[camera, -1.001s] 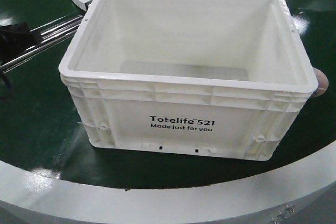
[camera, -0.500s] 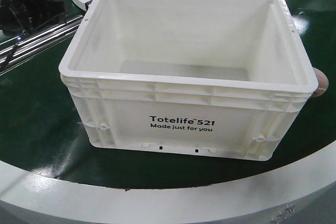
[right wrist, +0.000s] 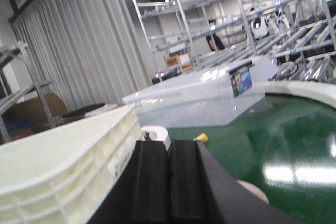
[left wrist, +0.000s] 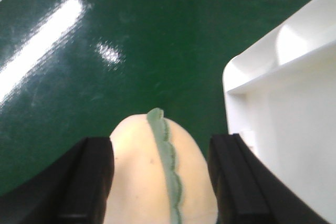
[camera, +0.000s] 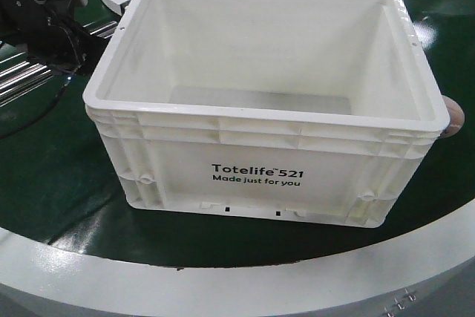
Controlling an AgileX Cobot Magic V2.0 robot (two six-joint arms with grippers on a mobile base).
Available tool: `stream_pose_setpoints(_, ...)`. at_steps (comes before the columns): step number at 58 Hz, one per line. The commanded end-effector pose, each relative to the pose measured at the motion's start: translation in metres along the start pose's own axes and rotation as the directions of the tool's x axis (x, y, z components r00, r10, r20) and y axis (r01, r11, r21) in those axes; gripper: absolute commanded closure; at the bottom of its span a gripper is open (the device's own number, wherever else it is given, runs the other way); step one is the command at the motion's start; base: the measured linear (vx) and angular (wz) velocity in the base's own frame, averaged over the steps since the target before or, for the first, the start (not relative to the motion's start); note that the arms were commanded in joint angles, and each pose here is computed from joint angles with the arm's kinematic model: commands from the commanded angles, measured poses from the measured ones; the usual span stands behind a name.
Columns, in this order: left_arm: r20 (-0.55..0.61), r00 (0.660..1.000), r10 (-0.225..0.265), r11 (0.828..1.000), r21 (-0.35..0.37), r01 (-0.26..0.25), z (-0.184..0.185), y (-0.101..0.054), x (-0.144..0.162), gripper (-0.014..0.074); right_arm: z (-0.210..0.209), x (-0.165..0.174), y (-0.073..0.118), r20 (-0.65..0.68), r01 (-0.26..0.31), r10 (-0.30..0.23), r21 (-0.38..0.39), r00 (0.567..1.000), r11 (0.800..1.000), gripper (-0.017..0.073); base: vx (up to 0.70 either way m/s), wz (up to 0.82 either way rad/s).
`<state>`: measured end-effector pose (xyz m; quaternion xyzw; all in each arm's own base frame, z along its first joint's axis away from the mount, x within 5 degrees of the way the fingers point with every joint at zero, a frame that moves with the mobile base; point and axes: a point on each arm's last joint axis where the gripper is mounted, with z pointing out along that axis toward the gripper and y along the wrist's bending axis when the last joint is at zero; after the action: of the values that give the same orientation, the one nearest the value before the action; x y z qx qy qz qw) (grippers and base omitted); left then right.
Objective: Place moving items into box and shelve
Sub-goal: 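Lift the yellow ball with the left gripper and drop it into the tote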
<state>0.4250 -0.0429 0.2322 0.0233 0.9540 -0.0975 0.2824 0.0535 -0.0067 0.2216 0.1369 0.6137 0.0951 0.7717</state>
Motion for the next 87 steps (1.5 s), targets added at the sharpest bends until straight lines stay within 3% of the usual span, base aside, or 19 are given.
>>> stream_pose_setpoints(1, 0.113, 0.993, 0.016, 1.0, 0.003, -0.016, -0.02, -0.006, -0.018, 0.0099, -0.001, -0.014, 0.004, 0.072, 0.011, -0.01, -0.009, 0.997, 1.0, 0.0568, 0.0, 0.0)
stream_pose_setpoints(20, -0.018, 0.998, 0.055, 0.998, -0.03, -0.055, 0.004, 0.001, -0.004, 0.0137, -0.001, -0.011, 0.004, 0.04, 0.016, -0.016, -0.009, 0.999, 1.0, 0.0567, 0.0, 0.0)
stream_pose_setpoints(27, -0.03, 0.998, 0.055, 0.998, -0.029, -0.055, 0.004, 0.001, -0.003, 0.0315, -0.001, -0.012, 0.004, 0.043, 0.016, -0.016, -0.009, 0.999, 1.0, 0.0567, 0.0, 0.0)
stream_pose_setpoints(34, -0.045, 0.997, 0.054, 0.998, -0.026, -0.055, 0.004, 0.001, -0.001, 0.0597, -0.001, -0.012, 0.004, 0.048, 0.011, -0.01, -0.009, 0.999, 1.0, 0.0567, 0.0, 0.0)
stream_pose_setpoints(41, -0.045, 0.998, 0.048, 0.998, -0.026, -0.049, 0.004, 0.001, -0.001, 0.0603, -0.001, -0.016, 0.004, 0.087, 0.01, -0.01, -0.009, 0.996, 1.0, 0.0567, 0.0, 0.0)
stream_pose_setpoints(44, -0.049, 0.999, 0.021, 1.0, -0.021, -0.022, 0.002, 0.0, -0.001, 0.0602, -0.001, -0.017, 0.004, 0.098, -0.009, 0.01, -0.011, 0.995, 1.0, 0.0567, 0.0, 0.0)
stream_pose_setpoints(51, -0.034, 0.999, 0.017, 1.0, -0.01, -0.017, -0.012, -0.004, -0.004, 0.0602, -0.001, -0.017, 0.004, 0.102, -0.038, 0.039, -0.014, 0.994, 0.999, 0.0567, 0.0, 0.0)
stream_pose_setpoints(60, 0.066, 0.997, 0.042, 0.999, -0.006, -0.041, -0.053, -0.011, -0.015, 0.0602, -0.001, -0.018, 0.004, 0.107, -0.038, 0.039, -0.015, 0.993, 0.999, 0.0566, 0.0, 0.0)
stream_pose_setpoints(65, 0.156, 0.984, 0.081, 0.997, -0.003, -0.082, -0.089, -0.018, -0.027, 0.0602, -0.002, -0.022, 0.004, 0.158, -0.032, 0.034, -0.017, 0.987, 0.999, 0.0564, 0.0, 0.0)
stream_pose_setpoints(70, 0.263, 0.959, 0.106, 0.993, 0.013, -0.114, -0.134, -0.029, -0.04, 0.0602, -0.003, -0.027, 0.004, 0.214, -0.017, 0.021, -0.02, 0.977, 1.0, 0.0564, 0.0, 0.0)
stream_pose_setpoints(76, 0.402, 0.911, 0.097, 0.988, 0.072, -0.137, -0.187, -0.044, -0.053, 0.0602, -0.003, -0.035, 0.008, 0.227, 0.017, -0.01, -0.031, 0.974, 0.999, 0.0563, 0.0, 0.0)
stream_pose_setpoints(81, 0.491, 0.864, 0.108, 0.972, 0.13, -0.195, -0.228, -0.063, -0.06, 0.0601, -0.003, -0.043, 0.014, 0.204, 0.062, -0.052, -0.041, 0.978, 0.997, 0.0561, 0.0, 0.0)
stream_pose_setpoints(87, 0.509, 0.852, 0.12, 0.933, 0.237, -0.273, -0.255, -0.094, -0.06, 0.0601, 0.002, -0.055, 0.02, 0.154, 0.085, -0.077, -0.045, 0.985, 0.995, 0.0561, 0.0, 0.0)
